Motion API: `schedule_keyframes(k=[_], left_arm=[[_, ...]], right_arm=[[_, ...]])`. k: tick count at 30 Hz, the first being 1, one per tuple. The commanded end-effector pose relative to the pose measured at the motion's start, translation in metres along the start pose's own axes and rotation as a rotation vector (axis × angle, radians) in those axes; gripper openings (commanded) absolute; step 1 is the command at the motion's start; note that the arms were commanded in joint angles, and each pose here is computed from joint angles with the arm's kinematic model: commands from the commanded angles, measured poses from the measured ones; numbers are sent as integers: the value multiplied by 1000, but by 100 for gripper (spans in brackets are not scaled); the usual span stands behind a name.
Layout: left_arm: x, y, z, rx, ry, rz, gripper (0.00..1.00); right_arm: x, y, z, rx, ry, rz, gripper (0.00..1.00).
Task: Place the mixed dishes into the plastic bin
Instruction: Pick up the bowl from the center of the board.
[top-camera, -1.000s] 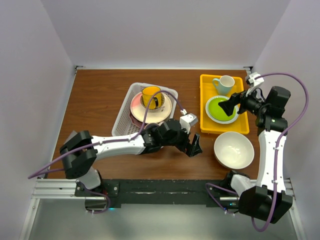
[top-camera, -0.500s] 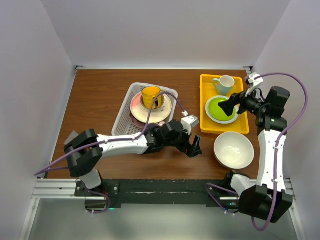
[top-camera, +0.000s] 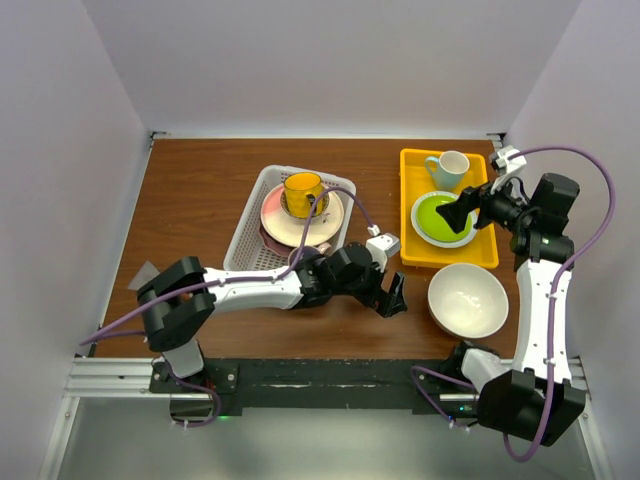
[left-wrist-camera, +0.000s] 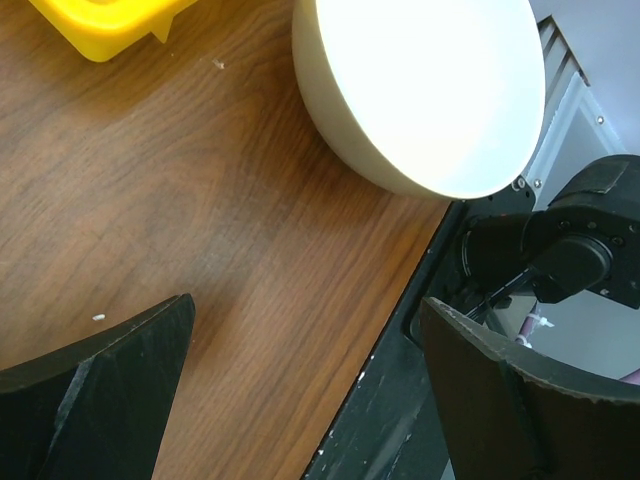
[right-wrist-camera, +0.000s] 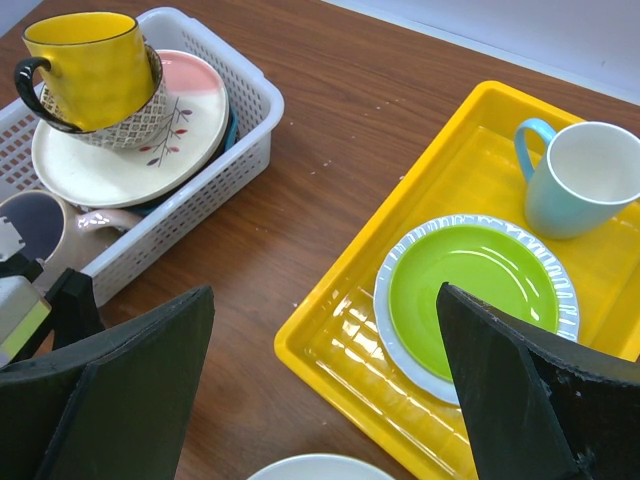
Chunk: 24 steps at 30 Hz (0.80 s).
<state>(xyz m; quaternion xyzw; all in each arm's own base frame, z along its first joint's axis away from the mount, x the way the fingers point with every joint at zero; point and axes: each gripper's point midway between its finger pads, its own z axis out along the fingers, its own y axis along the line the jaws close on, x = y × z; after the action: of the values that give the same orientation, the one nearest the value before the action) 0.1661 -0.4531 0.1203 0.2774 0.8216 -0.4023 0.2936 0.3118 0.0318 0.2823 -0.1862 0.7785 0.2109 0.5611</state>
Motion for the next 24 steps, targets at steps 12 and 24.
schedule_keyframes(k=[12, 24], left_arm=[[-26, -11, 22, -17, -70, -29, 100], [-30, 1, 65, -237, -49, -201, 100]], right_arm=[[-4, 2, 1, -24, -18, -25, 97], [-4, 2, 0, -25, -19, -26, 97]])
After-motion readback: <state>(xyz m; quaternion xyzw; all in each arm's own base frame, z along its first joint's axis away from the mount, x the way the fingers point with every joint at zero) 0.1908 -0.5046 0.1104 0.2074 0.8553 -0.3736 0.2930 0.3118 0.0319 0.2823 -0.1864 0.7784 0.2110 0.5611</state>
